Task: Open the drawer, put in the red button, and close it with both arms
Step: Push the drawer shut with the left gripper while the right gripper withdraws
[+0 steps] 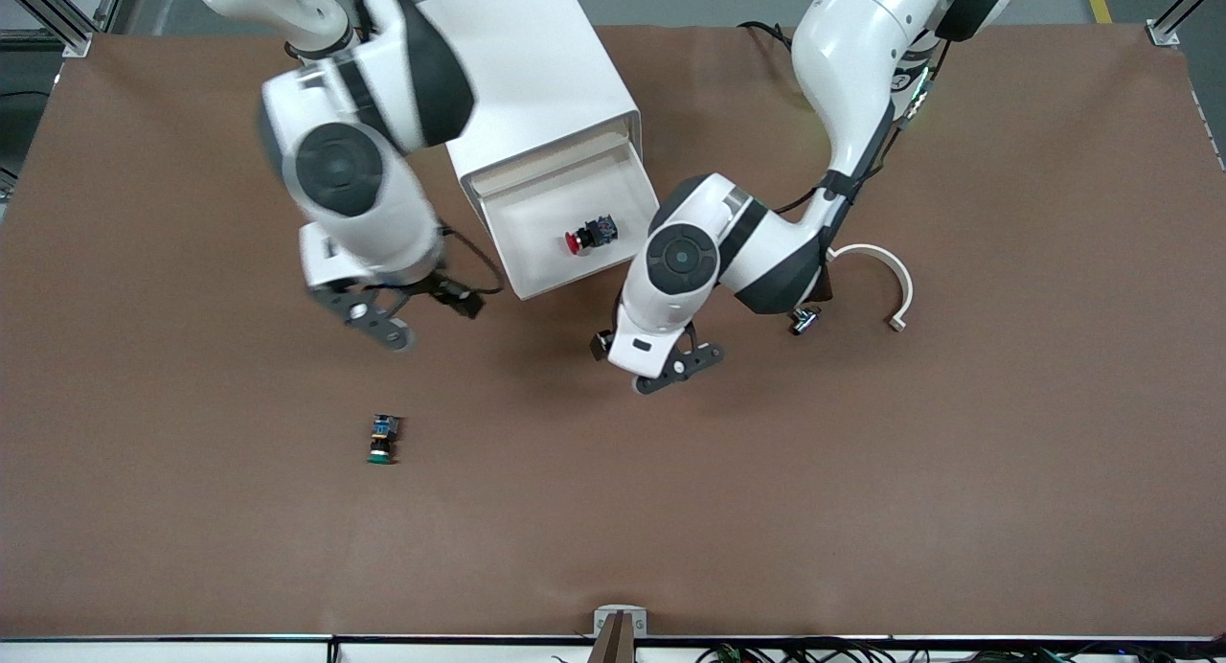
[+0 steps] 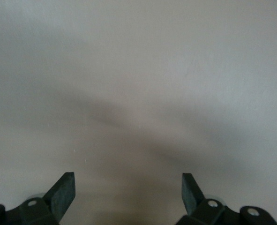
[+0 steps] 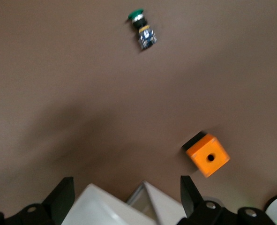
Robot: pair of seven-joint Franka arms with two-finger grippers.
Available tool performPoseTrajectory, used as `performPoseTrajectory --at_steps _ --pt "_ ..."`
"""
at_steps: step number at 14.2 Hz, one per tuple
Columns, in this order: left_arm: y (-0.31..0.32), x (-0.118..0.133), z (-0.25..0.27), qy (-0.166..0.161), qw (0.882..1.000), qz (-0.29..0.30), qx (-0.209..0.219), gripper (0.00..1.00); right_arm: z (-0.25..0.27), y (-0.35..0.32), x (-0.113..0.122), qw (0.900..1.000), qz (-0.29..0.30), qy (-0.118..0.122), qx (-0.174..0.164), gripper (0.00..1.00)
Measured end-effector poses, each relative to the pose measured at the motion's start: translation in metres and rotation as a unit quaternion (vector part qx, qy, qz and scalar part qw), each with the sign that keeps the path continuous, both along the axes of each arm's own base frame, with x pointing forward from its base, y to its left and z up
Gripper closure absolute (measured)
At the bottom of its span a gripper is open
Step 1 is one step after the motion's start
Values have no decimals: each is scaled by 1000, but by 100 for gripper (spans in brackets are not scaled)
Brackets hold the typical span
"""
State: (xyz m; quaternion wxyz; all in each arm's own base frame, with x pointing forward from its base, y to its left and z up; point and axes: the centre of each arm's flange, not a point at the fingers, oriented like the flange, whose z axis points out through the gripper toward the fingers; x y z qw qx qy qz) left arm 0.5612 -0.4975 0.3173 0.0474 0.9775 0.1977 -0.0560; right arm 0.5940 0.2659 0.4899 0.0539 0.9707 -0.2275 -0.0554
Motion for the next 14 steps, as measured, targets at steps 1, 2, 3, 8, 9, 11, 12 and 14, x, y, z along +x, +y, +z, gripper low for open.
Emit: performPoseTrajectory --at_steps 1,2,3,8,9,11,12,14 --pt "-9 -12 -2 3 1000 -8 3 0 8 -30 9 999 31 3 9 0" --pt "-17 -23 -3 6 1000 -12 6 0 14 -57 16 998 63 4 18 0" --pt "-24 -32 -4 8 1000 -13 9 0 19 -82 22 995 95 5 26 0" --pt "-53 -75 -16 21 999 -18 23 0 29 -188 42 978 203 7 52 0" --pt "-59 -83 -18 23 999 -19 26 0 31 -205 43 977 207 6 54 0" --pt "-69 -97 -21 25 999 -19 31 0 35 -231 44 976 208 2 57 0" --pt "-73 -103 -22 26 999 -17 33 0 39 -243 43 976 210 0 58 0" --pt "-81 -117 -24 30 999 -12 37 0 45 -266 41 975 214 -4 60 0"
